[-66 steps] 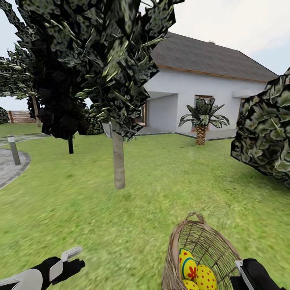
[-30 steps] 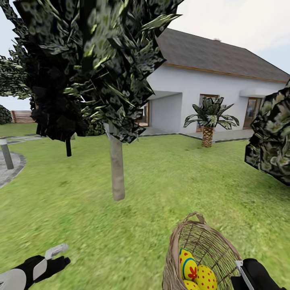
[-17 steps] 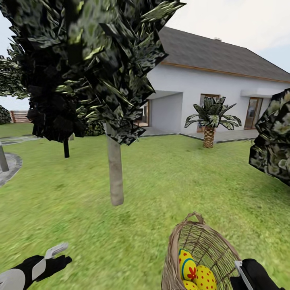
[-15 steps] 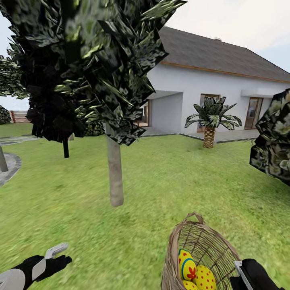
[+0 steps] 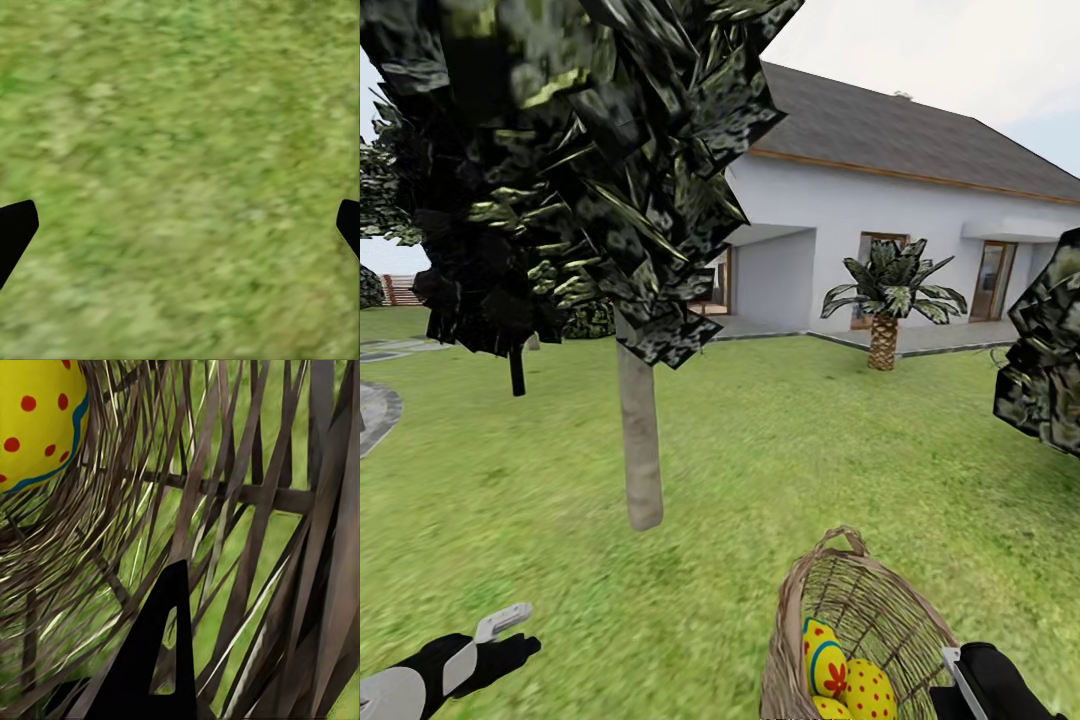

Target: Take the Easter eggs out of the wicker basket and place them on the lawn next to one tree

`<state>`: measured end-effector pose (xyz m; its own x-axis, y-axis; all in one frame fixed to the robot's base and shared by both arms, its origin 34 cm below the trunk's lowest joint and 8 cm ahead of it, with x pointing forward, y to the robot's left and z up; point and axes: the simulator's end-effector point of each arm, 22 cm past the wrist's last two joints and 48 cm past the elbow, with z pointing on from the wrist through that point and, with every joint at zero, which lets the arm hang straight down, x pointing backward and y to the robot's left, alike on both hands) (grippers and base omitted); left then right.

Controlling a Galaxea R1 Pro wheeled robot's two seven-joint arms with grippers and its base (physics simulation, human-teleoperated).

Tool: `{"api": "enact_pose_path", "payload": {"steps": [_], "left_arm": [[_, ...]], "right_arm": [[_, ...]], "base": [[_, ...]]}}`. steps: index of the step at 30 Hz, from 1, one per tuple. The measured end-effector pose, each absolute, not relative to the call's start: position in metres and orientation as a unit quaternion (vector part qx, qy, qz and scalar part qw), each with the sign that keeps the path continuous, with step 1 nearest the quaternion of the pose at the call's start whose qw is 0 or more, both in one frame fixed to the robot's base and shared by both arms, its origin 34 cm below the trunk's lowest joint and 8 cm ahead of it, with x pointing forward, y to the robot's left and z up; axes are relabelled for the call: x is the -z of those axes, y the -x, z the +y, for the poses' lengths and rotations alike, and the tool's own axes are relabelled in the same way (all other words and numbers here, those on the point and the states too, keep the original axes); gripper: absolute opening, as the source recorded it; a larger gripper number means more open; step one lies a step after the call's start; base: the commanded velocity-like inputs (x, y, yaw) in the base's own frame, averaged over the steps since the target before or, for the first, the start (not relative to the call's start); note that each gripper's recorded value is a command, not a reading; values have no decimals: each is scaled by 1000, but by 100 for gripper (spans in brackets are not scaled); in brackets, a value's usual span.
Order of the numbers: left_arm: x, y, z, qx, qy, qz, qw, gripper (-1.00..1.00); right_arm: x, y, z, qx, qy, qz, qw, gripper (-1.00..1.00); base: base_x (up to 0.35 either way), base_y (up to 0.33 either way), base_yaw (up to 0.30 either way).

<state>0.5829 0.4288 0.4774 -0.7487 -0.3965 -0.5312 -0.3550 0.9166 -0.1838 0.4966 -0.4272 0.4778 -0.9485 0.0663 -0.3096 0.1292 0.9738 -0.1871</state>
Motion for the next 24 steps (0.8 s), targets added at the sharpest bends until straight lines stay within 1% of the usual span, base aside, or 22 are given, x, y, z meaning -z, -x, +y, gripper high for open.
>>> {"api": "enact_pose_path", "payload": {"steps": [24], "left_arm": [[-438, -574, 429, 35, 201, 935, 291, 100]], "right_arm": [[-438, -488, -425, 102, -48, 982, 151, -100]], "base": [[2, 0, 0]]}}
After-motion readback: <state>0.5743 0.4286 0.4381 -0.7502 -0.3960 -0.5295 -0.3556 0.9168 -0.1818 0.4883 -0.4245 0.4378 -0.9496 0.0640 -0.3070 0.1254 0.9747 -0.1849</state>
